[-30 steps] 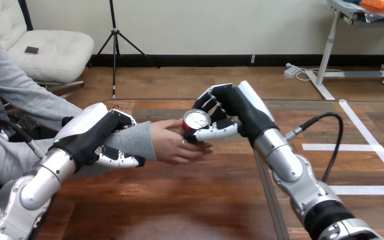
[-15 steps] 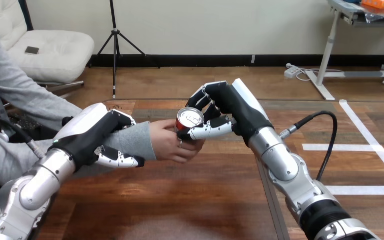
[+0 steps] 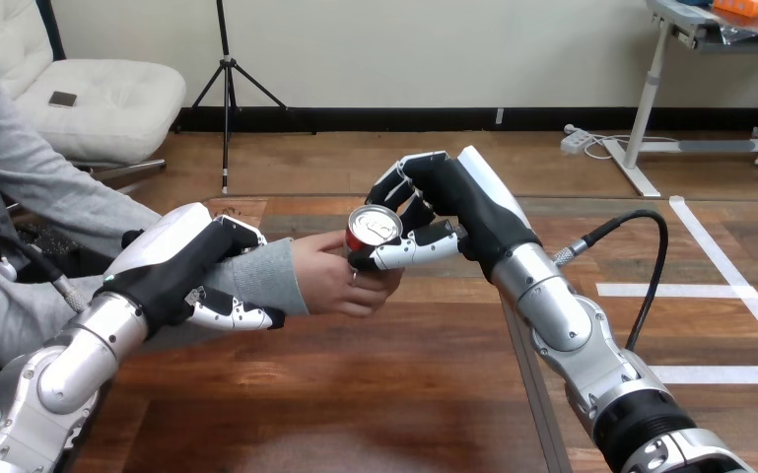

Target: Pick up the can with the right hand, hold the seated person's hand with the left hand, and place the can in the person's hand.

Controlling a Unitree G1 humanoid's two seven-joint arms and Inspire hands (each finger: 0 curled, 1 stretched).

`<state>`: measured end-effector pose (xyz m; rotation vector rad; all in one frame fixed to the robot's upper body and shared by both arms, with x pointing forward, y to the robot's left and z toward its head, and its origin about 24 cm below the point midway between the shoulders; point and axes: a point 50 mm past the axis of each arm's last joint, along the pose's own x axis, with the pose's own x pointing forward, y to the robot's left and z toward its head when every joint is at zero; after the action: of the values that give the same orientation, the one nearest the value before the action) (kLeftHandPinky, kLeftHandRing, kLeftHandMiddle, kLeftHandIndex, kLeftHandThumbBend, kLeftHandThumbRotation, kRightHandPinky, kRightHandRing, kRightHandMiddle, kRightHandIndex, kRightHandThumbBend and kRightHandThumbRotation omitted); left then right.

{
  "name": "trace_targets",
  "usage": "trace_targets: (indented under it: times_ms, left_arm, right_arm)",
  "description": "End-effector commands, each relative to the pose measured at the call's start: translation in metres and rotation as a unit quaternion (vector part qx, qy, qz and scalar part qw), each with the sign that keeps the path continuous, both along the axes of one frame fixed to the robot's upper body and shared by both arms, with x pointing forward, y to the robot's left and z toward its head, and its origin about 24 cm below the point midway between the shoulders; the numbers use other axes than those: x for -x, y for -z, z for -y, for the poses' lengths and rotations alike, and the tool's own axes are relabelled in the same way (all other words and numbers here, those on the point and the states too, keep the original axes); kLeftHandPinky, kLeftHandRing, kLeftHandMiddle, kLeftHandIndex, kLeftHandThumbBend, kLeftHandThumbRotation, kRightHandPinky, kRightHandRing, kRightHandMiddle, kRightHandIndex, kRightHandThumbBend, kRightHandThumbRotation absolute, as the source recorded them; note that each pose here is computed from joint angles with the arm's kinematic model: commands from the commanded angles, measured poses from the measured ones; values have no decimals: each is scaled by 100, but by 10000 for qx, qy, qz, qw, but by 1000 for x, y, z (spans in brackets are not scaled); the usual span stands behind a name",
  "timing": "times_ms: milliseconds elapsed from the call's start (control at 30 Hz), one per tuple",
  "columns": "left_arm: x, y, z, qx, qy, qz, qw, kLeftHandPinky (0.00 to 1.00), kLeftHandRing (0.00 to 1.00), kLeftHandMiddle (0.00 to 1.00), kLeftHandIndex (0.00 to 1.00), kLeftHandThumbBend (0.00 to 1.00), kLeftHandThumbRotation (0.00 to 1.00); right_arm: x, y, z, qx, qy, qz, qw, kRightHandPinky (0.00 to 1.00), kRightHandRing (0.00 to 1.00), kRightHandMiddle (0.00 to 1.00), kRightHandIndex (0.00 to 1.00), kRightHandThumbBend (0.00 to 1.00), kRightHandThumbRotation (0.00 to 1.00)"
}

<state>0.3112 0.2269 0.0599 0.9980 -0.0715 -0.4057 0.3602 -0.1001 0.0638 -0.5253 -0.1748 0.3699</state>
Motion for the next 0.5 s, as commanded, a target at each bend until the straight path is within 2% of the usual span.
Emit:
trace_targets:
  times_ms: [0,467]
  left_arm:
    - [-23,-55,28,486,411,1115,9917,17,22,32,42,38,0]
    - [-22,-54,28,432,426,1161,9914,17,23,32,42,38,0]
  right_arm:
    - [-15,-83,-38,-403,-643,1396,9873,34,37,42,44,67,0]
    - [-14,-83,-36,-433,-632,1389,9873,33,36,42,44,67,0]
